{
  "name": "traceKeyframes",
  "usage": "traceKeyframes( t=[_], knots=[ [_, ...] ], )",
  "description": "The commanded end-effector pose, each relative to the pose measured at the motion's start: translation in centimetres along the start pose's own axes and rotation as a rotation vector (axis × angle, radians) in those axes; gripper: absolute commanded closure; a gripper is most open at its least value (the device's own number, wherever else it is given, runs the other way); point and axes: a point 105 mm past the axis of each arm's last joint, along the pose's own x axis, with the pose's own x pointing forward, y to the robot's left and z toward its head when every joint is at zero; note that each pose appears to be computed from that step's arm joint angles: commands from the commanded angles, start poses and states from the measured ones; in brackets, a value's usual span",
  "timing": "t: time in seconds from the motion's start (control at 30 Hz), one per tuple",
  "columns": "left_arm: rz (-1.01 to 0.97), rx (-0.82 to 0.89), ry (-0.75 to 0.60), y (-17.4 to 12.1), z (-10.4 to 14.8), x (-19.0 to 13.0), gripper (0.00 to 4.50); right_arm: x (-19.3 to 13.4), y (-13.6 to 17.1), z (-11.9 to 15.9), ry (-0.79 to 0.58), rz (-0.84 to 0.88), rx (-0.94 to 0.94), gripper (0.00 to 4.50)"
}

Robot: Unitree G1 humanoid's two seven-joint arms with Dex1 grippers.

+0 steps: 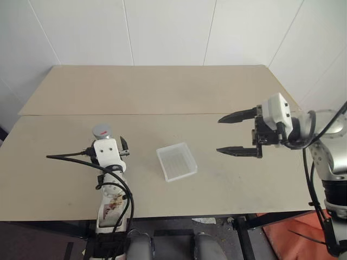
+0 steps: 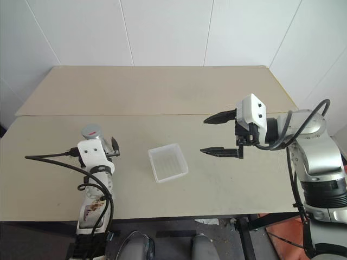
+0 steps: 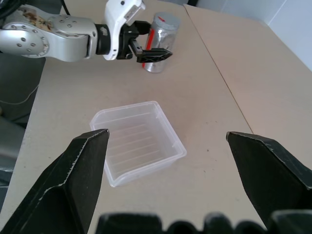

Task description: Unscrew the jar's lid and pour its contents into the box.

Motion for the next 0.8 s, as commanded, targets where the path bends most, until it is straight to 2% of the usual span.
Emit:
traceKeyframes(
  t=[0.03,0.23,0.33,0.47,0.53,0.67,0.8],
  knots=[
    [0.02,0.008,-0.079,-0.1,1.6,0.7,0.06,-0.6,0.1,1.2,-0.025,-0.01,-0.04,0.0],
    [0.026,0.006,-0.086,-0.3,1.7,1.4,0.06,-0.8,0.3,1.2,-0.031,-0.017,-0.038,0.0],
    [0.016,0.006,-0.087,-0.5,1.7,1.4,0.66,-0.9,0.4,1.2,-0.034,-0.028,-0.032,0.0],
    [0.002,0.009,-0.084,-0.7,1.5,1.4,2.01,-1.1,0.6,1.3,-0.045,-0.046,-0.027,0.0],
    [0.003,0.011,-0.086,-0.6,1.6,1.5,2.5,-1.1,0.5,1.4,-0.053,-0.059,-0.028,0.0],
    [-0.008,0.013,-0.102,-0.2,2.0,1.9,2.55,-0.9,0.4,1.6,-0.075,-0.068,-0.027,0.0],
    [-0.197,-0.019,-0.138,-0.8,4.0,1.9,2.55,-0.6,0.3,2.1,-0.114,-0.102,-0.037,0.0]
  ],
)
